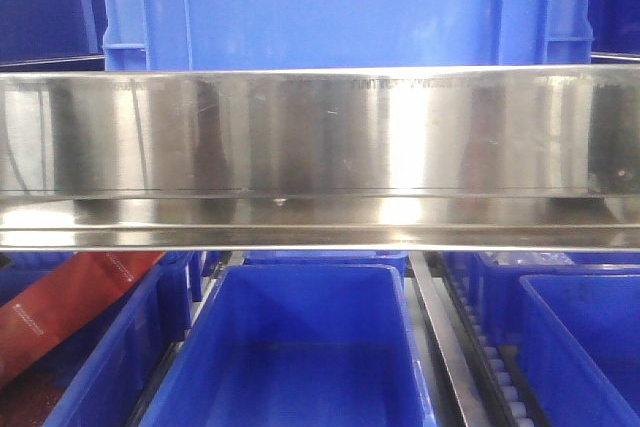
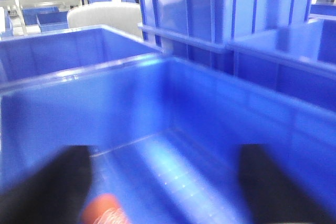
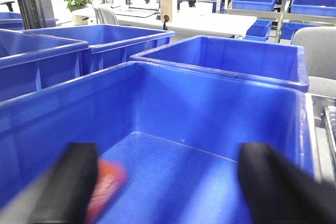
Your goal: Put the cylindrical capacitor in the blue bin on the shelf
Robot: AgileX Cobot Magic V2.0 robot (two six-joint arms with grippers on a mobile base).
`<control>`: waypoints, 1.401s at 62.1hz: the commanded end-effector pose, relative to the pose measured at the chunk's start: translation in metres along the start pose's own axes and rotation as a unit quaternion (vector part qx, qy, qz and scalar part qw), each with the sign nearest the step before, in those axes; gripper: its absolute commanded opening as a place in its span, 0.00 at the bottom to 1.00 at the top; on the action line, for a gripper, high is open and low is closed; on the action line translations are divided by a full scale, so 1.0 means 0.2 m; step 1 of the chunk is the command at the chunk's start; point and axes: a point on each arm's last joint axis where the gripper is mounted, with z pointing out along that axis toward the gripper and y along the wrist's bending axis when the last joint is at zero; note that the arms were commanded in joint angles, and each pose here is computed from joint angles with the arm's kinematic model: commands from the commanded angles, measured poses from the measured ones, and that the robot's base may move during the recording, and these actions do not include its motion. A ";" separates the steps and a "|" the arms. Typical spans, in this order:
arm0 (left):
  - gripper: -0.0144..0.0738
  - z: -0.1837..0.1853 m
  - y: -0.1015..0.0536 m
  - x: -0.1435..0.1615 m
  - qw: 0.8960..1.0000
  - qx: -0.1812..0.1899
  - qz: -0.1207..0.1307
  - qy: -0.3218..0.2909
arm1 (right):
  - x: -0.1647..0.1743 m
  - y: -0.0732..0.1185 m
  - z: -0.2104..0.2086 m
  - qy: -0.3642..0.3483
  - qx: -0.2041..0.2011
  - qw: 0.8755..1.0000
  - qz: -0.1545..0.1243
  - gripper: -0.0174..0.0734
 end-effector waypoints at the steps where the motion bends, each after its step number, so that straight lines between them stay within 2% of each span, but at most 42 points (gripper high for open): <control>1: 0.42 -0.08 -0.01 -0.09 1.000 0.004 -0.002 -0.028 | -0.08 0.01 -0.08 -0.021 -0.002 1.000 0.000 0.33; 7: 0.18 -0.13 -0.01 -0.14 0.998 0.002 -0.002 -0.055 | -0.13 0.01 -0.15 -0.044 -0.003 0.999 0.000 0.10; 10: 0.05 -0.15 -0.01 -0.16 0.998 0.001 -0.002 -0.068 | -0.15 0.01 -0.18 -0.053 -0.004 0.999 0.000 0.02; 11: 0.04 -0.16 -0.01 -0.17 0.998 0.002 -0.002 -0.068 | -0.16 0.01 -0.19 -0.055 -0.004 0.998 0.001 0.01; 22: 0.04 -0.25 -0.01 -0.18 0.999 0.008 -0.002 -0.036 | -0.17 0.01 -0.30 -0.027 -0.005 1.000 0.001 0.01; 26: 0.04 -0.29 -0.02 -0.17 0.999 0.010 -0.013 -0.035 | -0.15 0.01 -0.34 -0.021 -0.004 1.000 -0.002 0.01; 34: 0.04 -0.40 -0.01 -0.12 0.998 0.006 -0.017 -0.059 | -0.09 0.01 -0.46 -0.064 -0.004 0.998 -0.002 0.01; 39: 0.04 -0.48 -0.01 -0.03 0.998 0.003 -0.018 -0.058 | -0.01 0.00 -0.54 -0.079 -0.004 0.997 -0.001 0.01; 53: 0.04 -0.72 -0.01 0.26 0.997 -0.005 -0.018 -0.069 | 0.33 -0.01 -0.75 -0.050 -0.003 0.999 -0.001 0.01; 65: 0.04 -0.89 -0.01 0.45 0.998 -0.005 -0.018 -0.065 | 0.53 -0.02 -0.89 -0.079 -0.003 0.997 -0.001 0.01; 87: 0.04 -1.03 -0.01 0.45 0.994 -0.005 -0.018 -0.106 | 0.54 -0.03 -0.98 -0.116 -0.005 0.993 -0.001 0.01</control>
